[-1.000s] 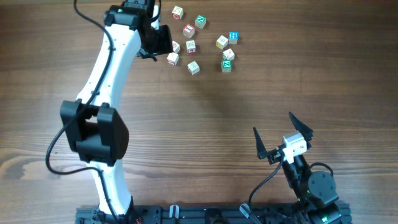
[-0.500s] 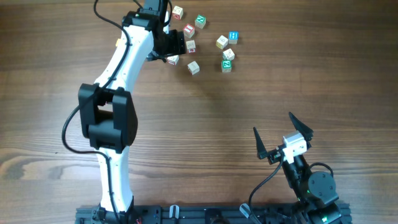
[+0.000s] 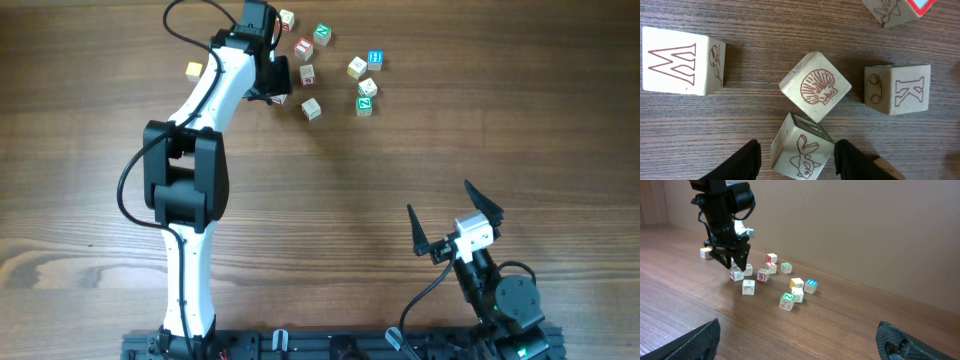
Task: Form a horizontal line
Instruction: 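Lower the left gripper and grasp the green-lettered white block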
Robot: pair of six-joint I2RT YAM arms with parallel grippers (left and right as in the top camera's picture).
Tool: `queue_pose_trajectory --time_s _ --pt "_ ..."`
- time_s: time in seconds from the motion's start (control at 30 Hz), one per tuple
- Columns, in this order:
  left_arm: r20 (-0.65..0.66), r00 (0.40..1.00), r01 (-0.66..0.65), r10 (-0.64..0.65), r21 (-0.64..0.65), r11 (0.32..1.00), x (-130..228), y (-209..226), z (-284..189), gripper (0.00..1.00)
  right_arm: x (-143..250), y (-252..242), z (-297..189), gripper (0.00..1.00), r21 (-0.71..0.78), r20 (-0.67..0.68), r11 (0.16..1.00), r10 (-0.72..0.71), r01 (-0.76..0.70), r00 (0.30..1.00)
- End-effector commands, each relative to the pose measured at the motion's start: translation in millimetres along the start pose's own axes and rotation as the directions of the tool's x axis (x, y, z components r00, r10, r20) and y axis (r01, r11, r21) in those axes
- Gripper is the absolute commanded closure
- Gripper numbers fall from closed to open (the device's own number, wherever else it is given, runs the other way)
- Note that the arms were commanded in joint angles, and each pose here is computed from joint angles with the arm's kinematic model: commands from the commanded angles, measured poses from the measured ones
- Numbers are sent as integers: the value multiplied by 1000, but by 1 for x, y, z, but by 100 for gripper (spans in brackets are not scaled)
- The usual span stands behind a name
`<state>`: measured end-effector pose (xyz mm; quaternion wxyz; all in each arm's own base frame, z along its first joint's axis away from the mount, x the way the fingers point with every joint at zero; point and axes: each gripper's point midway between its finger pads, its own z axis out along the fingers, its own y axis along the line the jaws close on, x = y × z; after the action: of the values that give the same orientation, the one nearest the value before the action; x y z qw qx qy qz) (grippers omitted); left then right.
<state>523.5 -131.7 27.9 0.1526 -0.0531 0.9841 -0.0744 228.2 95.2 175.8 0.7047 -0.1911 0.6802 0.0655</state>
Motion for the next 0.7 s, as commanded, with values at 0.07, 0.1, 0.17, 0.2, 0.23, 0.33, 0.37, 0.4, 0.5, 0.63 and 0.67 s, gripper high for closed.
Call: queue_pose_trajectory --time_s 0.07,0.1,0.17,0.2,0.23,0.33,0.37,0.4,0.5,0.63,0.67 --pt "-17 1000 -2 2 -20 1000 4 3 19 65 -2 1 0 0 -4 8 1000 -2 2 1000" --pt "-15 1000 -2 2 -19 1000 3 3 19 66 -2 1 0 0 -4 8 1000 -2 2 1000" --pt "-15 1000 -2 2 -19 1000 3 3 19 57 -2 1 0 0 -4 8 1000 -2 2 1000" --pt "-16 1000 -2 2 -19 1000 3 3 19 49 -2 1 0 0 -4 8 1000 -1 1 1000" --pt "-26 1000 -3 3 -23 1000 6 4 19 49 -2 1 0 0 -4 8 1000 -2 2 1000" --pt "-50 999 -2 1 -31 1000 12 6 19 51 -2 1 0 0 -4 8 1000 -2 2 1000" --pt "-50 999 -3 1 -31 1000 12 6 19 57 -2 1 0 0 -4 8 1000 -2 2 1000" --pt "-49 999 -2 1 -31 1000 12 6 19 58 -2 1 0 0 -4 8 1000 -1 1 1000" --pt "-38 999 -3 2 -28 1000 9 5 19 58 -2 1 0 0 -4 8 1000 -2 2 1000" --pt "-17 1000 -4 3 -44 999 4 8 19 63 -2 1 0 0 -4 8 1000 -1 1 1000" --pt "-18 1000 -4 3 -44 999 5 8 19 60 -2 1 0 0 -4 8 1000 -2 2 1000"
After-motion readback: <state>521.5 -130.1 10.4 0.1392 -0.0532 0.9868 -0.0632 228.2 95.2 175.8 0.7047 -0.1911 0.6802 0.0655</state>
